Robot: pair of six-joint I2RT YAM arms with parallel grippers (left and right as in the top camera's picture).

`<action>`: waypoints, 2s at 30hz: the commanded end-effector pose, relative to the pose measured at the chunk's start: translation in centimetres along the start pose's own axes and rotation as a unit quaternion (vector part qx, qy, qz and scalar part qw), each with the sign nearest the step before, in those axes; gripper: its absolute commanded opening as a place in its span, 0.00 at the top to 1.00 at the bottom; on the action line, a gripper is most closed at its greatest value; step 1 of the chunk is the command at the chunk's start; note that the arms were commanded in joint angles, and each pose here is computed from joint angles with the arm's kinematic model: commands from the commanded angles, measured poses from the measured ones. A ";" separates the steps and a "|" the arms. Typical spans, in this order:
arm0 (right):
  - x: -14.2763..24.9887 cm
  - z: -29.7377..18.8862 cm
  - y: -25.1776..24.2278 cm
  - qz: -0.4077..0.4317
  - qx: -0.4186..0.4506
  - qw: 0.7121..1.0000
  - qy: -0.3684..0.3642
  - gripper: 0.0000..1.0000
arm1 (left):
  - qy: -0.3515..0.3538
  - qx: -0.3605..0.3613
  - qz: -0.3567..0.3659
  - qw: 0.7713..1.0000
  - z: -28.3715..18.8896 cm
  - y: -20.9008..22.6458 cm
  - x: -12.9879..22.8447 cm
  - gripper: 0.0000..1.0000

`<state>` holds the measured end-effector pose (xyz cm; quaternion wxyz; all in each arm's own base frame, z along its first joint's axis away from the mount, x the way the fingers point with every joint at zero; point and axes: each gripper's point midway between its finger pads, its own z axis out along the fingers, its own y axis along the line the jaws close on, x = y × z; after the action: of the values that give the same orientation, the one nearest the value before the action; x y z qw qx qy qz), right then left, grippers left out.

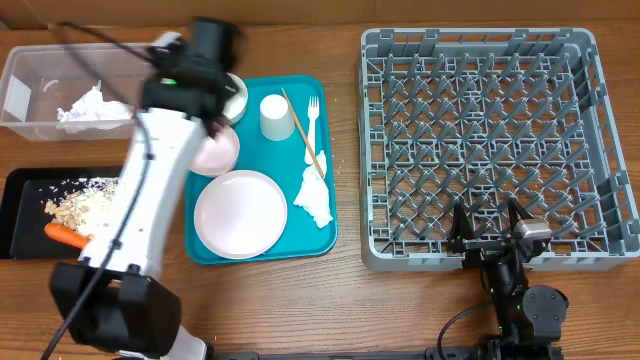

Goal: Sort waste into correct bins and load items into the dishwasher rack
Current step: 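Carry the wrapper left and drop it into the clear bin, then move the left gripper back to the white napkin on the teal tray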

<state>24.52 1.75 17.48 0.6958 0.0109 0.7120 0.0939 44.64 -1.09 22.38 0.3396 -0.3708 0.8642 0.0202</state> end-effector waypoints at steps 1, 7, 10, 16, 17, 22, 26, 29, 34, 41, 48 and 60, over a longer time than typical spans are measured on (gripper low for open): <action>0.2 0.0 -0.3 -0.003 0.006 1.000 -0.002 0.00 | -0.054 -0.012 -0.073 0.996 1.9 2.9 -5.8 0.96; 0.2 0.0 -0.3 -0.003 0.006 1.000 -0.002 0.00 | -0.119 -0.028 -0.156 0.980 5.4 7.8 -12.4 0.96; 0.2 0.0 -0.3 -0.003 0.006 1.000 -0.002 0.00 | -0.130 -0.041 -0.179 0.974 8.1 9.9 -13.8 0.95; 0.2 0.0 -0.3 -0.003 0.006 1.000 -0.002 0.00 | -0.133 -0.065 -0.137 0.979 14.4 13.1 -14.9 0.72; 0.2 0.0 -0.3 -0.003 0.006 1.000 -0.002 0.00 | -0.131 -0.060 -0.114 0.983 14.9 13.1 -15.1 0.66; 0.2 0.0 -0.3 -0.003 0.006 1.000 -0.002 0.00 | -0.132 0.001 -0.054 0.990 14.1 11.2 -16.5 0.41; 0.2 0.0 -0.3 -0.003 0.006 1.000 -0.002 0.00 | -0.146 0.031 -0.051 0.987 11.6 10.1 -17.8 0.29; 0.2 0.0 -0.3 -0.003 0.006 1.000 -0.002 0.00 | -0.150 0.039 -0.050 0.987 9.9 9.8 -18.1 0.10; 0.2 0.0 -0.3 -0.003 0.006 1.000 -0.002 0.00 | -0.119 0.099 -0.040 0.987 6.0 8.0 -17.3 0.00; 0.2 0.0 -0.3 -0.003 0.006 1.000 -0.002 0.00 | 0.015 0.216 -0.020 0.976 -0.6 5.2 -11.6 0.00; 0.2 0.0 -0.3 -0.003 0.006 1.000 -0.002 0.00 | 0.149 0.211 0.010 0.966 -3.2 5.0 -4.1 0.00; 0.2 0.0 -0.3 -0.003 0.006 1.000 -0.002 0.00 | 0.259 0.160 0.234 0.923 -4.6 0.5 10.9 0.00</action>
<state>24.52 1.75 17.46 0.6955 0.0110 0.7122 0.0939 37.63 -6.15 21.55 0.1659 -0.1553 0.9603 -0.1617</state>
